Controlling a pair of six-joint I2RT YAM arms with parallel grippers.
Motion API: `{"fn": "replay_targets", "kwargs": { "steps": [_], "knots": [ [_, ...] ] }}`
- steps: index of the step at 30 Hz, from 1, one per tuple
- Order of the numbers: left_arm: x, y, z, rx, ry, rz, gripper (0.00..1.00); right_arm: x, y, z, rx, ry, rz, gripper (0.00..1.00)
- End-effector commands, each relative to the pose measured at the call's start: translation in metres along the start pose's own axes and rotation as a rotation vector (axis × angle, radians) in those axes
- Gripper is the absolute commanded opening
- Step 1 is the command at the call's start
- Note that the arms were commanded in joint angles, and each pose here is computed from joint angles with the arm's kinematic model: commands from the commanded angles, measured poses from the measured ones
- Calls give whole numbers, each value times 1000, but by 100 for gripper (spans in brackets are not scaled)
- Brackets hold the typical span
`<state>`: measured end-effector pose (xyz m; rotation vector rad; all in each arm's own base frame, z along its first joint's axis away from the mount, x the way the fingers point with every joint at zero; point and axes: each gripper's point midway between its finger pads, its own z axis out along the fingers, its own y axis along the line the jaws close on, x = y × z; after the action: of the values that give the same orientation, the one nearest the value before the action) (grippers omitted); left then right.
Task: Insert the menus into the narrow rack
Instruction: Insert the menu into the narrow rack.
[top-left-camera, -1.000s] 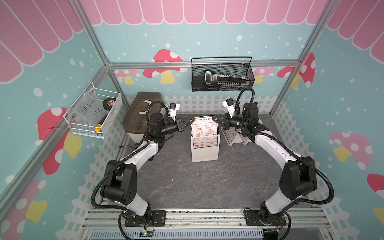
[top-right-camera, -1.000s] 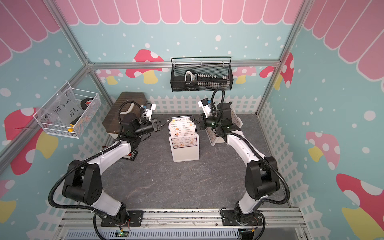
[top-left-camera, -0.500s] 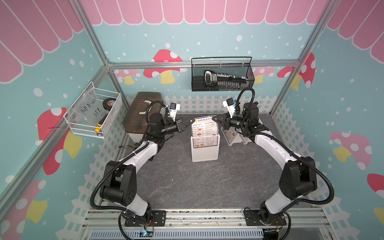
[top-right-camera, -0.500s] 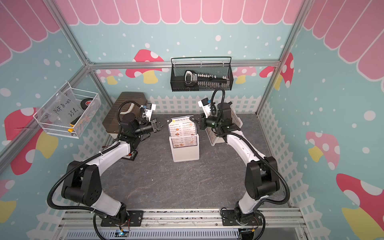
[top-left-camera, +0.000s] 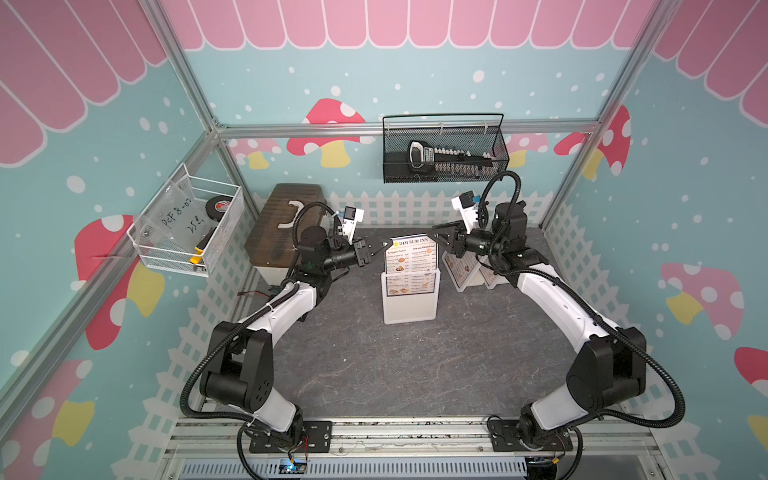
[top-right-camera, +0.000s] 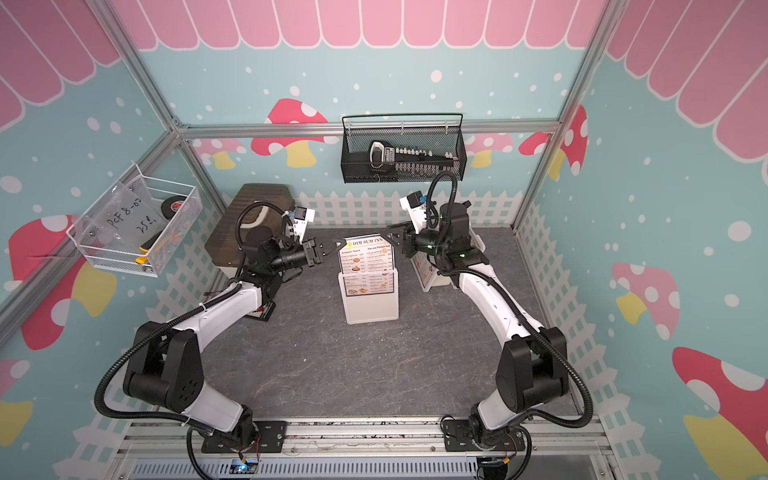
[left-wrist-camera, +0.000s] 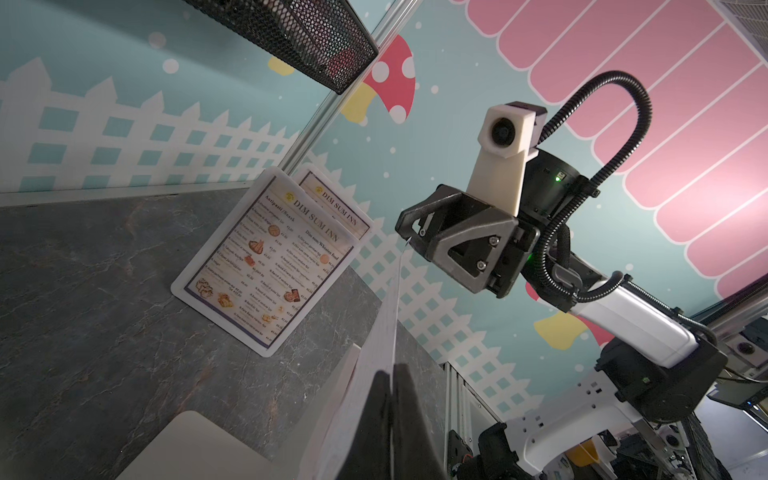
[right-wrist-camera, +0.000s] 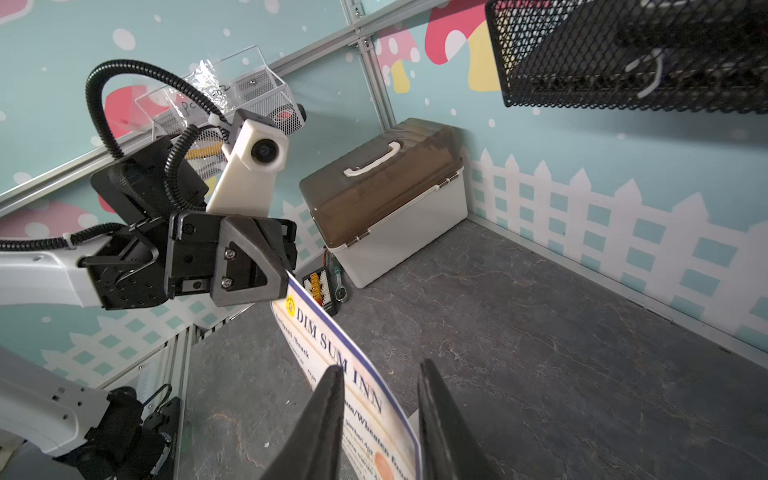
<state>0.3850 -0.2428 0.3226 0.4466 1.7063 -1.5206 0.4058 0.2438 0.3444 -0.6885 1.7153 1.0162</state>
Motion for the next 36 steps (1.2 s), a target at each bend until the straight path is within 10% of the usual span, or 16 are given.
{"fn": "replay_targets", "kwargs": {
  "steps": [1, 36],
  "knots": [
    [0, -10, 1, 36, 5, 41, 0, -20, -1, -9, 74, -12, -38, 34],
    [38, 18, -4, -26, -5, -25, 25, 19, 20, 40, 245, 256, -113, 34]
  ]
}}
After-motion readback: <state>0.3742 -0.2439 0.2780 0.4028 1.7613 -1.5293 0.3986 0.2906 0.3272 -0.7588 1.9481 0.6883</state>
